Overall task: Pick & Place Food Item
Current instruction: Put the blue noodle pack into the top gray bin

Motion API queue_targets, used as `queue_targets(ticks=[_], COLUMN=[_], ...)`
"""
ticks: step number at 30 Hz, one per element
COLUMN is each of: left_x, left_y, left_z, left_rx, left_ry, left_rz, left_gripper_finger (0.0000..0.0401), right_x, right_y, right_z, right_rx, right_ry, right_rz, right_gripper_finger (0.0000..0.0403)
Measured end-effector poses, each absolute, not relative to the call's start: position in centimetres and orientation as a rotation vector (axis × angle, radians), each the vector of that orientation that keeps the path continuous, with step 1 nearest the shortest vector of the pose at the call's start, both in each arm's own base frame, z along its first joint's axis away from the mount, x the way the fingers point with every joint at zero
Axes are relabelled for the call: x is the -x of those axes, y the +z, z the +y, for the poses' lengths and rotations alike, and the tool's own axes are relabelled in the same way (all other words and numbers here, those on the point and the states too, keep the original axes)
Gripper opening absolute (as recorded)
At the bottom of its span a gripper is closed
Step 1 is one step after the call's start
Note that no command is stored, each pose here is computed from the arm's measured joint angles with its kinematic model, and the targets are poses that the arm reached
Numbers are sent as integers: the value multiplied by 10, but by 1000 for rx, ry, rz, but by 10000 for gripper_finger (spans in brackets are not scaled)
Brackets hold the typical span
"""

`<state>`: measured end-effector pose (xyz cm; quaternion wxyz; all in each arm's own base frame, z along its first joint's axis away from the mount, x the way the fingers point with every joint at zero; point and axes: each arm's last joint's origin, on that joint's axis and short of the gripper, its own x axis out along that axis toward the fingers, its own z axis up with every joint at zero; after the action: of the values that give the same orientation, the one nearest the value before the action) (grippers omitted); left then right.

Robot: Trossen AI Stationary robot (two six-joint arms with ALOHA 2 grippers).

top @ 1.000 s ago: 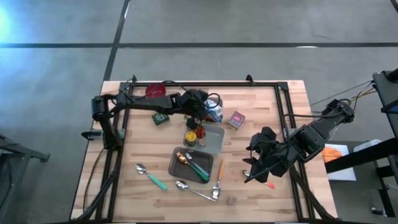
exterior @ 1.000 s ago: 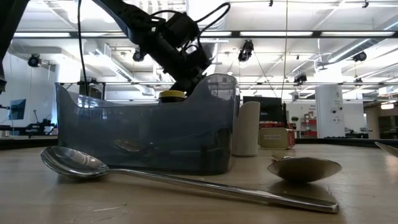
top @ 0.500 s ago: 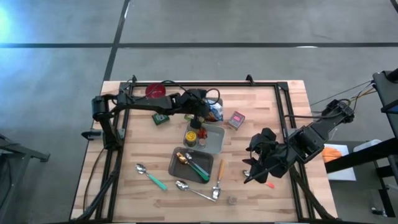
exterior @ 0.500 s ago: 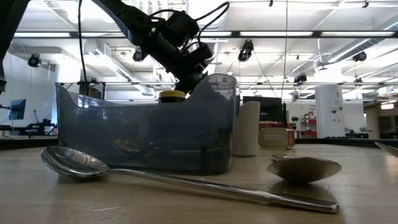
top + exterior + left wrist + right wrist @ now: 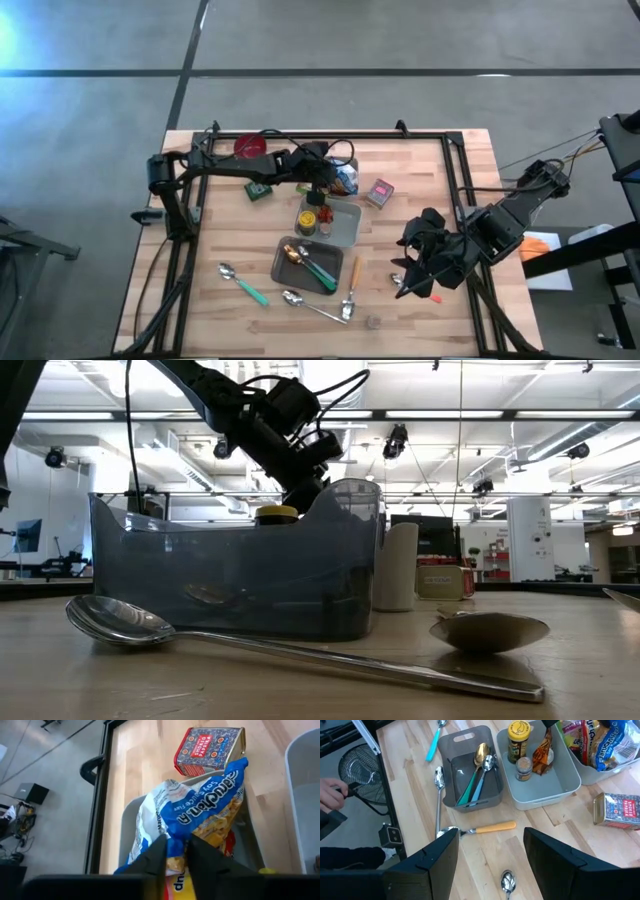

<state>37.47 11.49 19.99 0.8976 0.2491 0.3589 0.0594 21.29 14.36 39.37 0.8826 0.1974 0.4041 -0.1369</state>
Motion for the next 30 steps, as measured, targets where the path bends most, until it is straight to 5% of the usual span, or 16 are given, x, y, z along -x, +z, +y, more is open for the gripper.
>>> queue_targets(ticks=[9, 18, 22, 28, 30], left_x=[-375, -364, -361, -372, -376], left_y=[212, 254, 259, 256, 252], left_z=[117, 115, 105, 80, 76], left_rx=[-510, -365, -166, -15, -6], left_ry=[230, 346, 167, 29, 40], left_rz=[743, 631, 596, 541, 538], left_gripper_finger=[195, 231, 199, 37, 13], right_x=[-213, -213, -213, -213, -214], right_y=[394, 394, 394, 394, 394], right_z=[144, 144, 143, 143, 143], right_rx=[-411, -407, -402, -401, -402], right_ry=[-285, -284, -287, -289, -290], right_rz=[841, 842, 837, 829, 826], right_gripper_finger=[221, 221, 221, 221, 221])
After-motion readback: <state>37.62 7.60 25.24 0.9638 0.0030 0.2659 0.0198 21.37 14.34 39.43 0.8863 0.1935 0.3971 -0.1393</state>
